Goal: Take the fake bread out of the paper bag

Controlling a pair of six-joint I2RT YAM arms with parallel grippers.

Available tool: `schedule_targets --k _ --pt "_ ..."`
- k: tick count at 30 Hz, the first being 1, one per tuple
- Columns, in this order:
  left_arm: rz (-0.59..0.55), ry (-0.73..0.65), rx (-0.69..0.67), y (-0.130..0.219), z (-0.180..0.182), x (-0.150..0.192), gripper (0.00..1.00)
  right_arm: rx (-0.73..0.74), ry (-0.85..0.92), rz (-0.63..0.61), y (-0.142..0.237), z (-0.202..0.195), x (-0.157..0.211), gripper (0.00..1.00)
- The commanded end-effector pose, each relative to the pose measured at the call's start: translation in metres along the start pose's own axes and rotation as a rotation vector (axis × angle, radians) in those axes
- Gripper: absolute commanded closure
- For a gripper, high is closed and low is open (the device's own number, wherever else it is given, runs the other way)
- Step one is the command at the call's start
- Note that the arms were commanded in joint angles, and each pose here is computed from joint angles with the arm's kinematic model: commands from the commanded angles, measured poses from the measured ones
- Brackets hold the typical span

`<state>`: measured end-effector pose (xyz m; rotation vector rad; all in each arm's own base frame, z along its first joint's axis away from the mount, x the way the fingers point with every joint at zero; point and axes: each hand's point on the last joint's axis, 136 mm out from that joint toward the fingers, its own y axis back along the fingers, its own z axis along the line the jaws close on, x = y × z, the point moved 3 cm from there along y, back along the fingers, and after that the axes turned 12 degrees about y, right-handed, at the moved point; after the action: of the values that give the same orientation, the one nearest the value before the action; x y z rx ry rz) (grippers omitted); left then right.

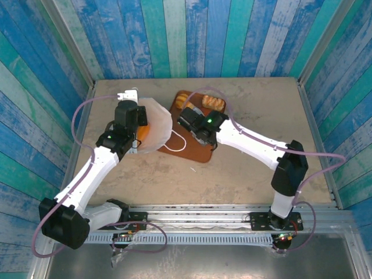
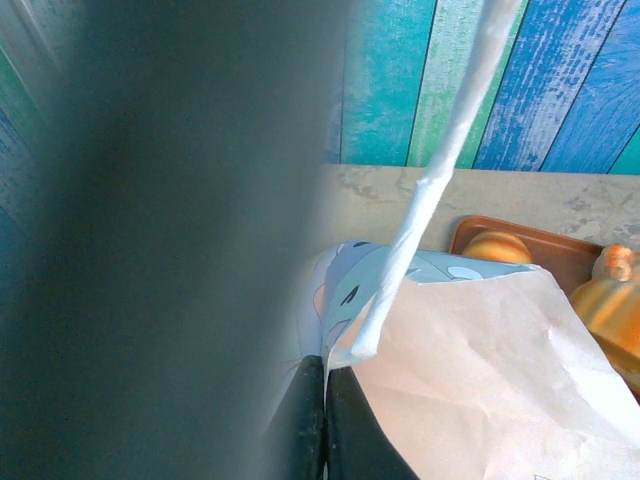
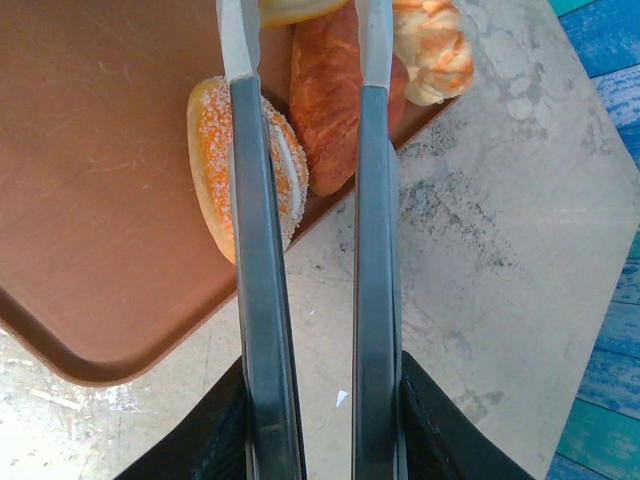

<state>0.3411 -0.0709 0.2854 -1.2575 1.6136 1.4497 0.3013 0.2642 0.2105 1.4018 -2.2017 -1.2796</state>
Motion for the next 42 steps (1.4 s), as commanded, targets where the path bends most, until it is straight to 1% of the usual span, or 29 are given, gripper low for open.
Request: schedule_targets --k 1,11,19,23,26,30,33,37,42 --pt "-0.063 0.041 0.025 0.01 0.0 -0.015 0.98 0.071 0.011 0.001 0.0 -0.011 -0.01 0.85" --pt "-0.056 0.044 0.044 0.007 -0.004 -0.014 0.98 0.147 0.077 0.057 -0.023 -0.006 -0.019 0.81" --pt "-0.05 0.043 0.052 0.005 -0.005 -0.013 0.98 0.182 0.107 0.071 -0.037 -0.002 -0.032 0.79" --pt "-0.051 0.042 0.055 0.004 -0.006 -0.013 0.98 0.223 0.12 0.085 -0.045 -0.001 -0.036 0.79" --pt "-0.048 0.042 0.055 0.004 -0.006 -0.012 0.98 0.222 0.131 0.092 -0.05 0.002 -0.037 0.78" --pt "-0.047 0.042 0.058 0.003 -0.007 -0.012 0.98 0.211 0.156 0.111 -0.057 0.009 -0.034 0.75" --pt "-0.047 0.041 0.059 0.003 -0.007 -0.013 0.98 0.192 0.178 0.125 -0.06 0.015 -0.029 0.7" --pt "-0.048 0.041 0.061 0.003 -0.008 -0.014 0.98 0.147 0.202 0.124 -0.056 0.021 -0.023 0.62" --pt "-0.049 0.042 0.066 0.003 -0.01 -0.016 0.99 0.107 0.228 0.112 -0.05 0.028 -0.02 0.57"
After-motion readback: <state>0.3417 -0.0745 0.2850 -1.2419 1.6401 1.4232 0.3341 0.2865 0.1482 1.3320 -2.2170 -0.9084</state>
